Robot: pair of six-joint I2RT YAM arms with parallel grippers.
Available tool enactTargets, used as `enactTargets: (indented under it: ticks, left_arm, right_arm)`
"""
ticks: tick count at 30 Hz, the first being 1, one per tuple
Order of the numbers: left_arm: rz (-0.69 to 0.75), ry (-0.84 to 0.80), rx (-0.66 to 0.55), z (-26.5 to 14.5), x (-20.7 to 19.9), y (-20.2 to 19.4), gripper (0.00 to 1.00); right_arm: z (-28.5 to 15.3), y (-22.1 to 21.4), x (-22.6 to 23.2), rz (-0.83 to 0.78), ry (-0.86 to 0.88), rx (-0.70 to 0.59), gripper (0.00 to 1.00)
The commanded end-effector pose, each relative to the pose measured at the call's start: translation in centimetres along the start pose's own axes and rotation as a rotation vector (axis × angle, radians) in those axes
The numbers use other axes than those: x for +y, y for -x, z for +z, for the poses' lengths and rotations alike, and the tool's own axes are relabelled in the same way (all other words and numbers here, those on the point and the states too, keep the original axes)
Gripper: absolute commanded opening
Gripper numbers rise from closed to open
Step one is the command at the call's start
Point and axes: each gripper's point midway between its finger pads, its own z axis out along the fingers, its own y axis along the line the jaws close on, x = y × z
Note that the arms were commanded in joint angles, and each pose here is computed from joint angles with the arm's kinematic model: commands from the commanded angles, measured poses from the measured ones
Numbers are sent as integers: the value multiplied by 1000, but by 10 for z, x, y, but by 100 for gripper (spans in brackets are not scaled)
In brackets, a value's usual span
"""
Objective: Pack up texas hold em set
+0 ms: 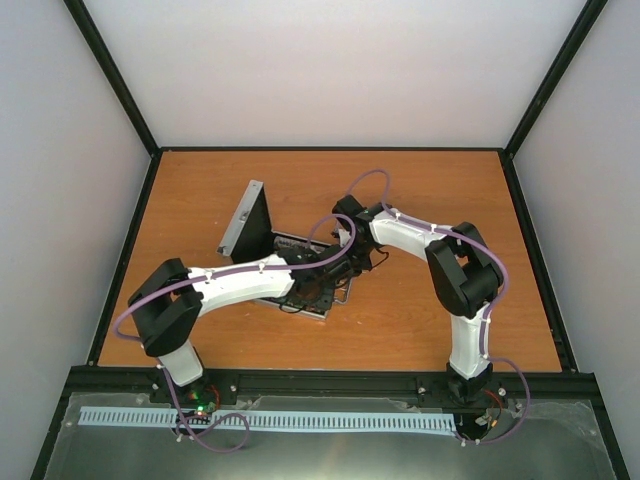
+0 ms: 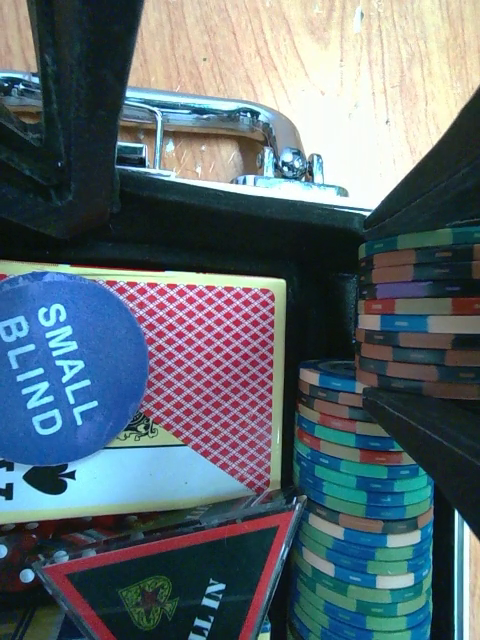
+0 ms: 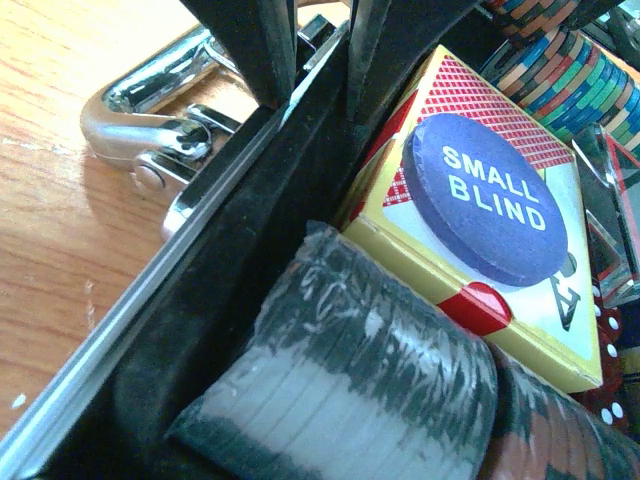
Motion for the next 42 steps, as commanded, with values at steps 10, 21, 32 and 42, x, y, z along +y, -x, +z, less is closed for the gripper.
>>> enactTargets:
  ticks: [10, 21, 32, 42]
  left_arm:
    - [281, 123, 269, 38, 21, -73, 46]
    - [268, 109, 251, 34, 13, -65, 52]
    - [265, 99, 242, 29, 10, -62, 63]
    - [258, 86, 216, 22, 4, -54, 74]
  right_arm:
    - [11, 5, -31, -28, -178, -25, 3]
    - [12, 5, -32, -27, -176, -22, 3]
    - [13, 4, -32, -28, -175, -17, 3]
    - [13, 5, -31, -29, -171, -16, 3]
